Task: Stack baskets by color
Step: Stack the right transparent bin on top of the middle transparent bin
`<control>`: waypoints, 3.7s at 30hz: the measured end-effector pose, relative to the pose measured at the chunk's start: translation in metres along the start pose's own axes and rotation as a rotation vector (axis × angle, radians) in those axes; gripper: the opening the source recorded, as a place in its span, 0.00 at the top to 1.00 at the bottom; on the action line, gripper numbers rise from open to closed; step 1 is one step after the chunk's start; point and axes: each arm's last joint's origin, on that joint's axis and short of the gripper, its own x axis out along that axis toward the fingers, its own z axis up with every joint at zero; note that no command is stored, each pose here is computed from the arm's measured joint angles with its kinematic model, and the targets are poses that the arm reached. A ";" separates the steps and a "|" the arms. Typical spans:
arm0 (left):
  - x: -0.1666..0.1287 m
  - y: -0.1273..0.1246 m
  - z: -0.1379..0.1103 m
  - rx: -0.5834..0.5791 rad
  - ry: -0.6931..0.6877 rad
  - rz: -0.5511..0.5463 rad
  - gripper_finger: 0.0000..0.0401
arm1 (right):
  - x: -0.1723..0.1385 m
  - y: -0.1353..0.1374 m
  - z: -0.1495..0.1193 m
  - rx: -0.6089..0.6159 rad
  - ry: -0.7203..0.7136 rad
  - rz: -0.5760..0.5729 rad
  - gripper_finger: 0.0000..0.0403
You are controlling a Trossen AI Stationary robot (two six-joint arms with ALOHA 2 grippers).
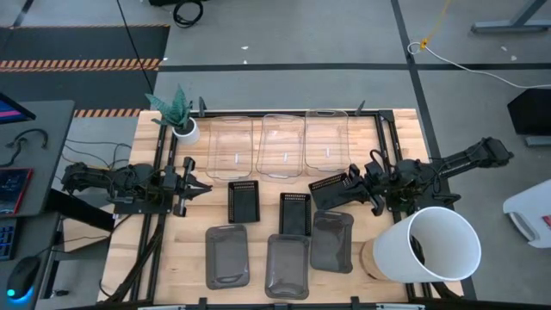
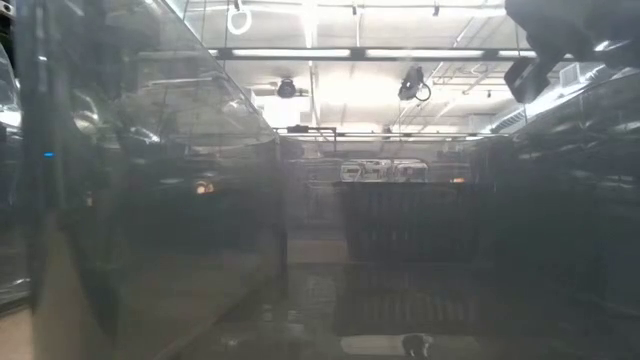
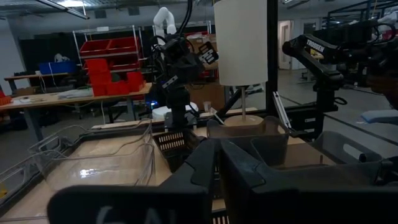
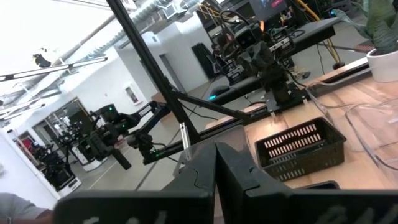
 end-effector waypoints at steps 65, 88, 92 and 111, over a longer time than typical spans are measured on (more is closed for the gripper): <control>0.000 0.000 0.000 0.000 0.000 0.000 0.93 | 0.076 -0.050 0.095 -0.162 0.887 -0.866 0.87; 0.000 0.000 0.000 0.000 0.000 0.000 0.93 | 0.126 -0.105 0.052 -0.152 1.413 -0.874 0.54; 0.000 0.000 0.000 0.000 0.000 0.000 0.92 | 0.129 -0.114 0.043 -0.194 1.462 -0.902 0.54; 0.000 0.000 0.000 0.000 0.000 0.000 0.92 | 0.131 -0.120 0.035 -0.210 1.496 -0.914 0.91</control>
